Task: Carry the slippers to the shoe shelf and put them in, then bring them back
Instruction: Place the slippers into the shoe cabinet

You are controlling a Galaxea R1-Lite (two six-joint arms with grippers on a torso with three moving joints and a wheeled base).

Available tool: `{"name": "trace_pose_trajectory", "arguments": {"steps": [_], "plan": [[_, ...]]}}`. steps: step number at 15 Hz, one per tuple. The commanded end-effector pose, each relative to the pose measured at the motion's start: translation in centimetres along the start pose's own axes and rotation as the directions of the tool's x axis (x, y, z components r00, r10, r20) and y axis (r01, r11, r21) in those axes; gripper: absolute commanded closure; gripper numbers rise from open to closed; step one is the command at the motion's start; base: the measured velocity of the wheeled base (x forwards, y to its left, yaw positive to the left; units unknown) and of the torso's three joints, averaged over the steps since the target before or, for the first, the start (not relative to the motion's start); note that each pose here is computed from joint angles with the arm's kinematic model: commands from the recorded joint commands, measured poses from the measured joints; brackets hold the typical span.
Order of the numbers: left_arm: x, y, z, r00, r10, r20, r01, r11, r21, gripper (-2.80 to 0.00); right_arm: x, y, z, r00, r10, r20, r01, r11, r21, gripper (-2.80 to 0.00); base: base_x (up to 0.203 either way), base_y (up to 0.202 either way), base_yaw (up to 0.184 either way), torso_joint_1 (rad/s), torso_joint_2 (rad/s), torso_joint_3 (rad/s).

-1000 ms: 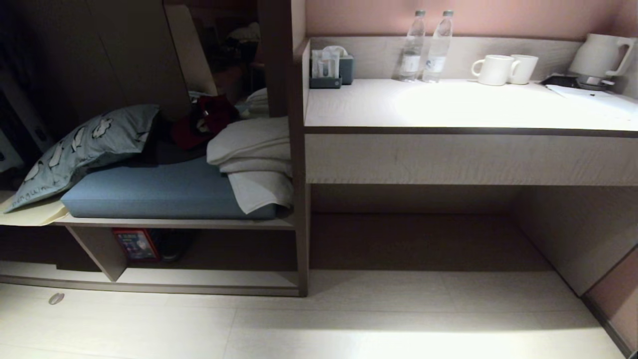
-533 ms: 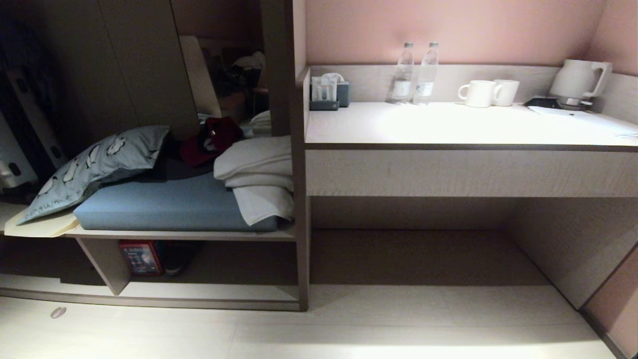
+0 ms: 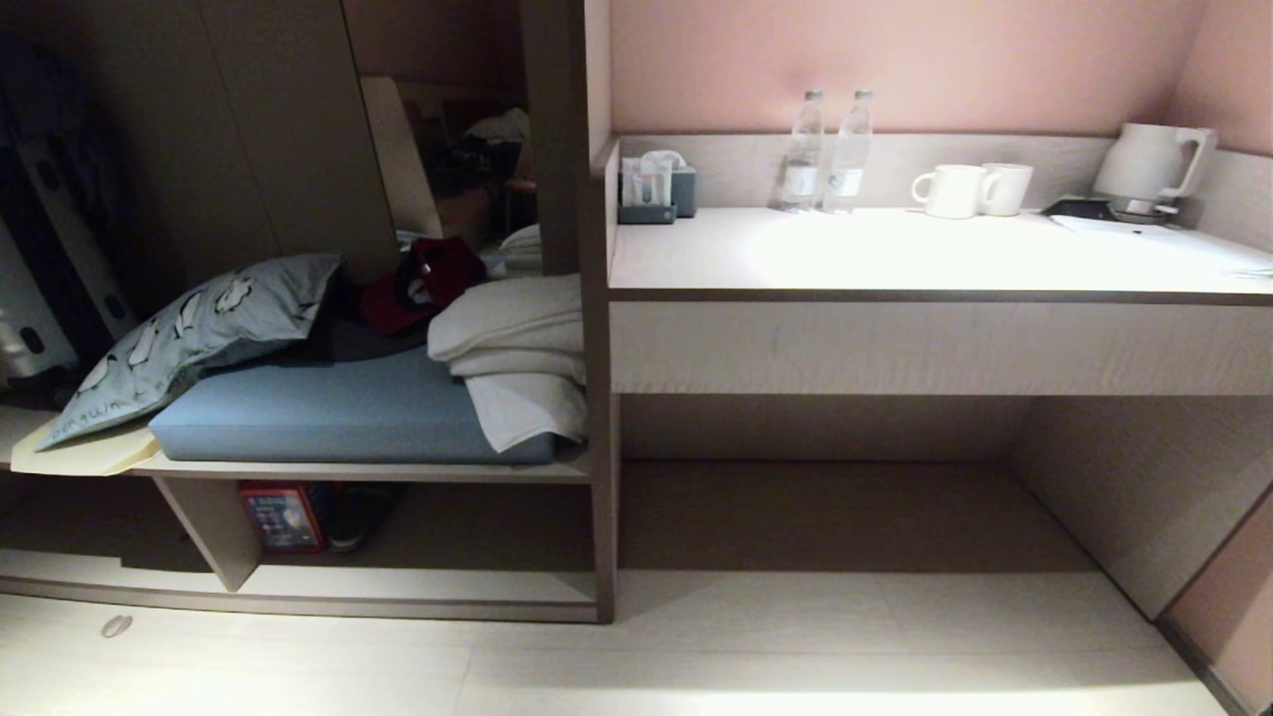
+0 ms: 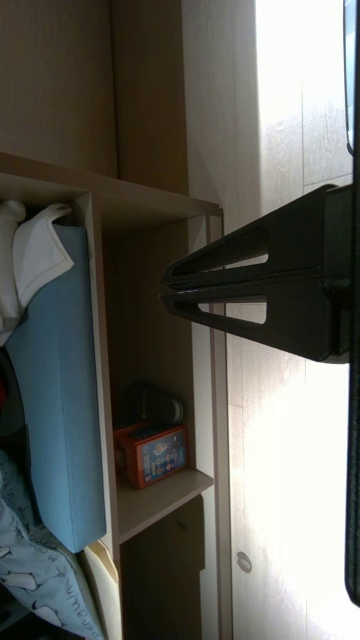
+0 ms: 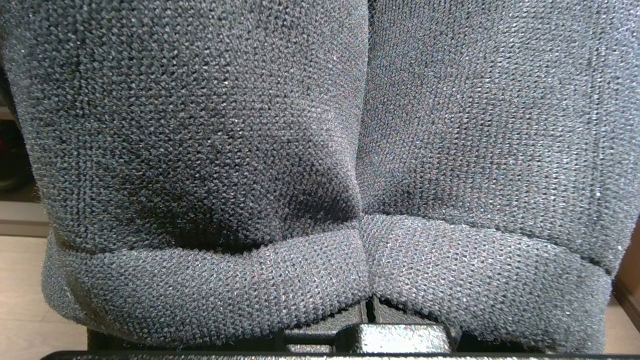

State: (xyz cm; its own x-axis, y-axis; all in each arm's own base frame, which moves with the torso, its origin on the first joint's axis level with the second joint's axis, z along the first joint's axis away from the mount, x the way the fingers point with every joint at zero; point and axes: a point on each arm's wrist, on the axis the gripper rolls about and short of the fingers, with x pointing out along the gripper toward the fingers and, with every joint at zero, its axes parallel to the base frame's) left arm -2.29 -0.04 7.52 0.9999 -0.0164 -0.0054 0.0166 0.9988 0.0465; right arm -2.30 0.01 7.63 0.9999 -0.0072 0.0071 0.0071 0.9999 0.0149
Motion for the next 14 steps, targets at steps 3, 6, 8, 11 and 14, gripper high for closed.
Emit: {"name": "trace_pose_trajectory", "arguments": {"steps": [3, 6, 8, 11, 14], "plan": [[0.0, 0.0, 0.03, 1.0, 0.0, 0.002, 0.0, 1.0, -0.009, 0.0, 0.0, 0.0, 0.0, 1.0, 0.0, 0.001, 0.0, 1.0, 0.0, 0.0, 0.0, 0.0, 0.0, 0.0, 0.0, 0.0], [0.0, 0.0, 0.03, 1.0, 0.0, 0.002, 0.0, 1.0, -0.03, 0.0, 0.0, 0.0, 0.0, 1.0, -0.001, 0.001, 0.001, 1.0, 0.0, 0.0, 0.0, 0.0, 0.0, 0.0, 0.0, 0.0], [0.0, 0.0, 0.03, 1.0, 0.0, 0.002, 0.0, 1.0, -0.031, 0.0, 0.0, 0.0, 0.0, 1.0, -0.001, 0.001, 0.001, 1.0, 0.0, 0.0, -0.001, 0.149, -0.004, 0.002, 0.0, 0.003], [0.0, 0.0, 0.03, 1.0, 0.0, 0.002, 0.0, 1.0, -0.031, 0.0, 0.0, 0.0, 0.0, 1.0, 0.0, 0.001, 0.0, 1.0, 0.0, 0.0, 0.0, 0.197, -0.001, 0.003, 0.0, 0.001], [0.0, 0.0, 0.03, 1.0, 0.0, 0.002, 0.0, 1.0, -0.031, 0.0, 0.0, 0.0, 0.0, 1.0, 0.0, 0.001, 0.0, 1.0, 0.0, 0.0, 0.0, 0.193, -0.001, 0.0, 0.0, 0.004]]}}
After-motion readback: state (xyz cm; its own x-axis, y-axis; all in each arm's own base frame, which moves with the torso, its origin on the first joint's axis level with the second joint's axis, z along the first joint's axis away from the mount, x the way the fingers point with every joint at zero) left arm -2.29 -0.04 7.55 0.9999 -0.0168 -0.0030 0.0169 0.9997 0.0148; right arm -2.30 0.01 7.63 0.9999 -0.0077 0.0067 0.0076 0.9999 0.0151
